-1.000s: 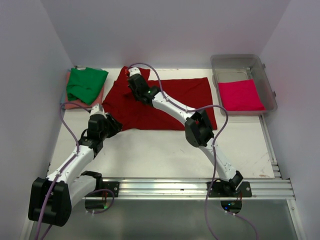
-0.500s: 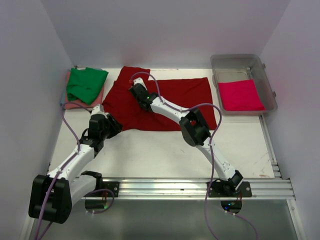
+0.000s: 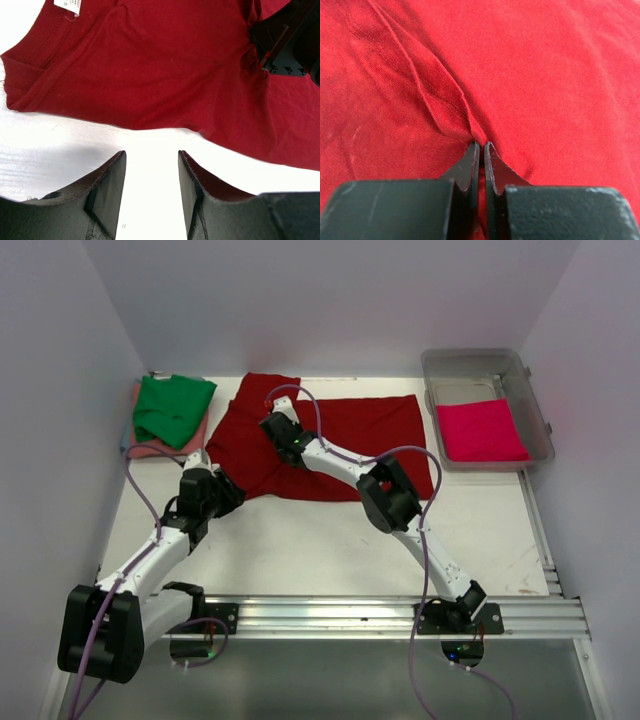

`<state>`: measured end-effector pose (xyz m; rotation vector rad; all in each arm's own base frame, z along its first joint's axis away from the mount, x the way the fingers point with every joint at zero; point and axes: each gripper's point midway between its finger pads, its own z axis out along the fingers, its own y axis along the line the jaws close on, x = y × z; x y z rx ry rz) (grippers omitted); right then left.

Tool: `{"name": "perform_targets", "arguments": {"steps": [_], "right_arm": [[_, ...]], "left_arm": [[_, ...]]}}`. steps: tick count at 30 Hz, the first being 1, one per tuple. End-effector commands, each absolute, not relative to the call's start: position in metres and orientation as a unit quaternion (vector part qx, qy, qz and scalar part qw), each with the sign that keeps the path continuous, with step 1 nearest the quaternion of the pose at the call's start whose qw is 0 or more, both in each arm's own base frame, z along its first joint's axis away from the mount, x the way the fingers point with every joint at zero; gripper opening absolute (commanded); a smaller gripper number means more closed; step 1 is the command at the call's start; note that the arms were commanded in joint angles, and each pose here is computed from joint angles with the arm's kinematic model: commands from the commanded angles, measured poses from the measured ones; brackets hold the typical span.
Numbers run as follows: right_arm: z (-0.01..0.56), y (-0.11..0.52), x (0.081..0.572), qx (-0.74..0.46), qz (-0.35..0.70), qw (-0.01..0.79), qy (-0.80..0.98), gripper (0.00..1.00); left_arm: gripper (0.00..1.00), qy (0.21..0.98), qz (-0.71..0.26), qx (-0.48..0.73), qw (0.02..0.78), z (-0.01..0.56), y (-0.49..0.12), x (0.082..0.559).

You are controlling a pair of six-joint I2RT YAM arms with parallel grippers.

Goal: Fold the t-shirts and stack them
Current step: Fold the tshirt

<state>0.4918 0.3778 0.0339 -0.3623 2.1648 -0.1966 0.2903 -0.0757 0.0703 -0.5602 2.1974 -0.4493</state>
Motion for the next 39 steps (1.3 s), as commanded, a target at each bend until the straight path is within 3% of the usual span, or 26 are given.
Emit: {"name": "perform_targets", "arguments": {"steps": [1, 12, 29, 30, 31, 32, 33, 39], "right_arm": [[0.073, 0.376, 0.503, -0.111, -0.073, 0.492, 0.861, 0.00], [0.117, 0.394, 0.493, -0.111, 0.007, 0.499, 0.859, 0.00], [0.107, 0.361, 0.512, -0.029, -0.032, 0.485, 0.874, 0.00], [0.106, 0.365, 0.513, -0.021, -0.007, 0.482, 0.876, 0.11], [0.104, 0.363, 0.515, -0.009, 0.008, 0.478, 0.878, 0.34], [0.101, 0.356, 0.519, 0.021, 0.025, 0.472, 0.881, 0.80], [0.100, 0.356, 0.518, 0.027, 0.035, 0.466, 0.884, 0.97], [0.108, 0.347, 0.508, 0.044, 0.039, 0.484, 0.873, 0.99]], "left_arm": [[0.49, 0.860, -0.181, -0.209, 0.430, 0.087, -0.075, 0.303], [0.49, 0.859, -0.181, -0.207, 0.432, 0.089, -0.075, 0.305], [0.49, 0.860, -0.180, -0.205, 0.431, 0.089, -0.076, 0.305], [0.49, 0.860, -0.180, -0.204, 0.431, 0.089, -0.076, 0.305], [0.49, 0.860, -0.180, -0.205, 0.431, 0.089, -0.076, 0.305], [0.49, 0.861, -0.179, -0.205, 0.430, 0.089, -0.076, 0.305], [0.49, 0.862, -0.188, -0.198, 0.427, 0.090, -0.079, 0.304], [0.49, 0.850, -0.200, -0.183, 0.452, 0.103, -0.083, 0.313]]}}
